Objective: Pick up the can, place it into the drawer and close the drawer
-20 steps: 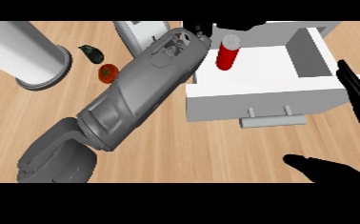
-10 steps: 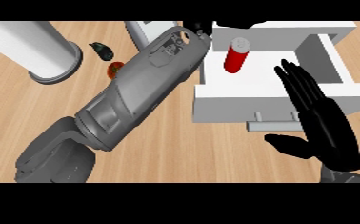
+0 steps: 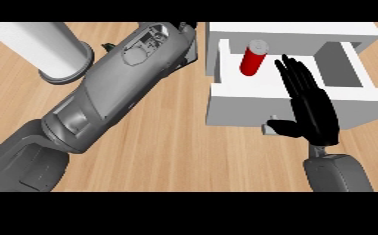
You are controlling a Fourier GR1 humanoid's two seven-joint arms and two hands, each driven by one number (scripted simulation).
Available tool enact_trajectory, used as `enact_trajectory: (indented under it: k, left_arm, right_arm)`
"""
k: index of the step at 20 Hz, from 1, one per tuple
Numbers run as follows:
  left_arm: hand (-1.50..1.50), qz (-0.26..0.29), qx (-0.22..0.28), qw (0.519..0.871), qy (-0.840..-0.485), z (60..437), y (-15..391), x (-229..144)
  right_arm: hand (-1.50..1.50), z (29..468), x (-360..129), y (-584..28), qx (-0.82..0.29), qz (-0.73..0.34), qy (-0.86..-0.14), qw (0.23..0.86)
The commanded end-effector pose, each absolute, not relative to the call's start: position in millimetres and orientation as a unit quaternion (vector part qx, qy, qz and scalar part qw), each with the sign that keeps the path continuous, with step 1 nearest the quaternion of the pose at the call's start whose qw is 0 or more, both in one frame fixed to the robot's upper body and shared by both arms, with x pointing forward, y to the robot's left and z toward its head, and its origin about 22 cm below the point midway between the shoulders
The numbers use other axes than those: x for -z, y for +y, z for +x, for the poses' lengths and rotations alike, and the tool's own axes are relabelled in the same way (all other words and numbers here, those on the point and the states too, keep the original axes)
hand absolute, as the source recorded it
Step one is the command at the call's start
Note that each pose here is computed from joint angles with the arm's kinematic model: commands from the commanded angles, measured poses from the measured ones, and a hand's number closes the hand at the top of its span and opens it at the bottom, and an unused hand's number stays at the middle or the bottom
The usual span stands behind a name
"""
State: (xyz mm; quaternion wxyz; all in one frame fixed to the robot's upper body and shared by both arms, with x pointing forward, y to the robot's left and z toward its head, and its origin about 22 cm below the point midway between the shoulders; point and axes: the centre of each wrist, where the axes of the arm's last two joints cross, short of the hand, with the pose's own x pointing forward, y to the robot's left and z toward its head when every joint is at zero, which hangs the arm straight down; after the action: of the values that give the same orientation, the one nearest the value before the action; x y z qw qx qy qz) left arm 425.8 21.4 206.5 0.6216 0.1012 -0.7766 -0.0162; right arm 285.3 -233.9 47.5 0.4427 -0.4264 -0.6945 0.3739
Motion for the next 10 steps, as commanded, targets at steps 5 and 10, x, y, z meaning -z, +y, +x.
enact_trajectory:
  k: [5, 10]
  left_arm:
    - [-1.5, 0.102, 0.014, 0.624, -0.775, 415, 38, -217]
    - [-1.5, 0.107, 0.018, 0.633, -0.766, 418, 80, -217]
  right_arm:
    - [-1.5, 321, -8, -228, -0.386, -0.452, -0.661, 0.458]
    - [-1.5, 340, 0, -232, -0.384, -0.473, -0.649, 0.455]
